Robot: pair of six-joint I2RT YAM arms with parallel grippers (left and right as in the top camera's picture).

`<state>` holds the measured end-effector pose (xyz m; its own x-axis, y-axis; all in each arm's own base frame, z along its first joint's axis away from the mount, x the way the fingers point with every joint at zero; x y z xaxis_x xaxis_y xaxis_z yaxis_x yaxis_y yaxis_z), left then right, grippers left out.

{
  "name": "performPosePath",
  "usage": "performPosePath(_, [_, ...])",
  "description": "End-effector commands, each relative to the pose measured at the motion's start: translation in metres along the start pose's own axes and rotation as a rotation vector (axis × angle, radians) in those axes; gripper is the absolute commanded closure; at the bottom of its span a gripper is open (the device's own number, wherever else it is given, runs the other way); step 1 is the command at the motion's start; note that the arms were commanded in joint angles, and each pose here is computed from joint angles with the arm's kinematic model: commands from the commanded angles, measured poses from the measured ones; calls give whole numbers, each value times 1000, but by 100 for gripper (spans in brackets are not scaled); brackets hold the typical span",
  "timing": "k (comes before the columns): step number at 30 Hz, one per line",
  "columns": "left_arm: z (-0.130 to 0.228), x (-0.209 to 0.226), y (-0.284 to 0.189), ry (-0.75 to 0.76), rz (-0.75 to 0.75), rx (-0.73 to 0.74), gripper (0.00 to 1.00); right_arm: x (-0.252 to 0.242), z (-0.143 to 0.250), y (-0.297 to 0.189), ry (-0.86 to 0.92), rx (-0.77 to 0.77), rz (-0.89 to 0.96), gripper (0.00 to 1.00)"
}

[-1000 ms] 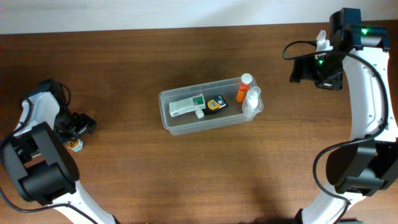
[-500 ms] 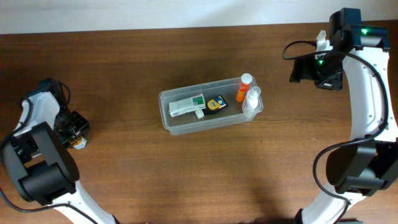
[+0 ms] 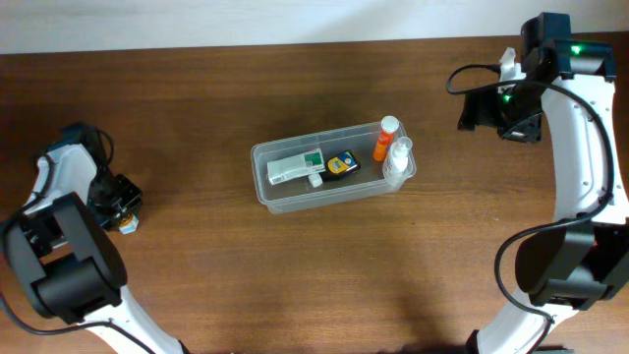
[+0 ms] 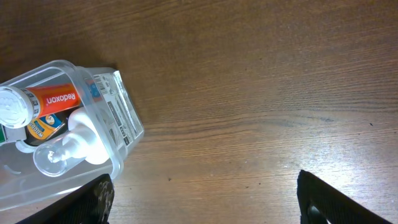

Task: Pack container
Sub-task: 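Grasp the small amber pill bottle with the left gripper, then drop the amber pill bottle into the container and withdraw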

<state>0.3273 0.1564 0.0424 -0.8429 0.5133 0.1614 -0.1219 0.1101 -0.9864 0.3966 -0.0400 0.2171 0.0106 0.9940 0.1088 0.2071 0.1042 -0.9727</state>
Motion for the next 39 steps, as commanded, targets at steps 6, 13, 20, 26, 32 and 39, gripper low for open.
performPosePath(6, [22, -51, -117, 110, 296, -200, 73, 3, 0, 2, 1, 5, -15, 14])
performPosePath(13, [87, -114, -207, 426, 529, -426, 78, 3, 0, 2, 1, 5, -15, 14])
performPosePath(20, [177, -174, -224, 712, 638, -467, 83, 3, 0, 2, 1, 5, -15, 14])
performPosePath(26, [231, -201, -190, 857, 582, -395, 83, 3, 0, 2, 1, 5, -15, 14])
performPosePath(32, [252, -213, -140, 923, 470, -304, 83, 3, 0, 2, 1, 5, -15, 14])
performPosePath(39, [268, -213, -101, 960, 403, -163, 82, 3, 0, 2, 1, 6, -15, 14])
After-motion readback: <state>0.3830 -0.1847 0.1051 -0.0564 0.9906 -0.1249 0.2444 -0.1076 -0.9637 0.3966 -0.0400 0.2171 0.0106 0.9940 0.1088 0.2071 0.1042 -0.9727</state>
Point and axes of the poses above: each gripper's point midway between its finger pads, its own y axis out along the fingers, its own x axis along the line the jaws close on, z = x × y, the point moved 3 cm from there along -y, back along the fingers, and after that the axes turned 11 degrees about -y, right-handed, at the moved point
